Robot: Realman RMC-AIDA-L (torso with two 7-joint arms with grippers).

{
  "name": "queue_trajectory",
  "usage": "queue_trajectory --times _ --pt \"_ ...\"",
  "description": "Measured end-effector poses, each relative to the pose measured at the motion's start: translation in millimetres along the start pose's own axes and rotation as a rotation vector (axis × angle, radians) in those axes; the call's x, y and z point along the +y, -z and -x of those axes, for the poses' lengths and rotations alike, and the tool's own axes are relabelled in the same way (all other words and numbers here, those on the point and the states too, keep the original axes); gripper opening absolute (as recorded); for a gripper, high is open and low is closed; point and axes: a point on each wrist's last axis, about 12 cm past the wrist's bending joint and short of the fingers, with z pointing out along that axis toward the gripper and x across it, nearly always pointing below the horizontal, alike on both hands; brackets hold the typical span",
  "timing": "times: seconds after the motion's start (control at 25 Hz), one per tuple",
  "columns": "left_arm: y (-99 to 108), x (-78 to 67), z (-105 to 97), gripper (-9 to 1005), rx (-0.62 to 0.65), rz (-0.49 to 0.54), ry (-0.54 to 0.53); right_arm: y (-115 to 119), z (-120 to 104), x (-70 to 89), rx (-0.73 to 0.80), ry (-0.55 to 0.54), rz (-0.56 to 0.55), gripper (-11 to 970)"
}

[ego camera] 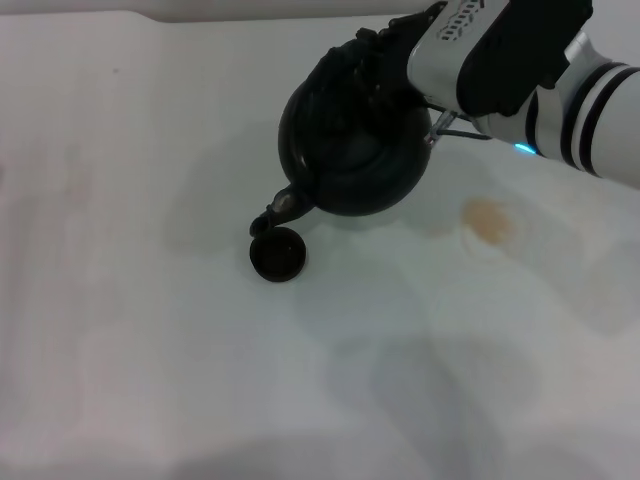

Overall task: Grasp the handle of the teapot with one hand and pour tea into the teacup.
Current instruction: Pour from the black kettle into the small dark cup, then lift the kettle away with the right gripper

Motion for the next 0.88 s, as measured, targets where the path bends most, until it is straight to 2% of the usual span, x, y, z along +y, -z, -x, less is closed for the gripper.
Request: queue_trajectory --times 0.88 --pt "-3.8 -4.0 0.3 887 -0.004 -0.011 0.004 -5.4 -8.3 9.6 -0.032 0.138 -0.044 127"
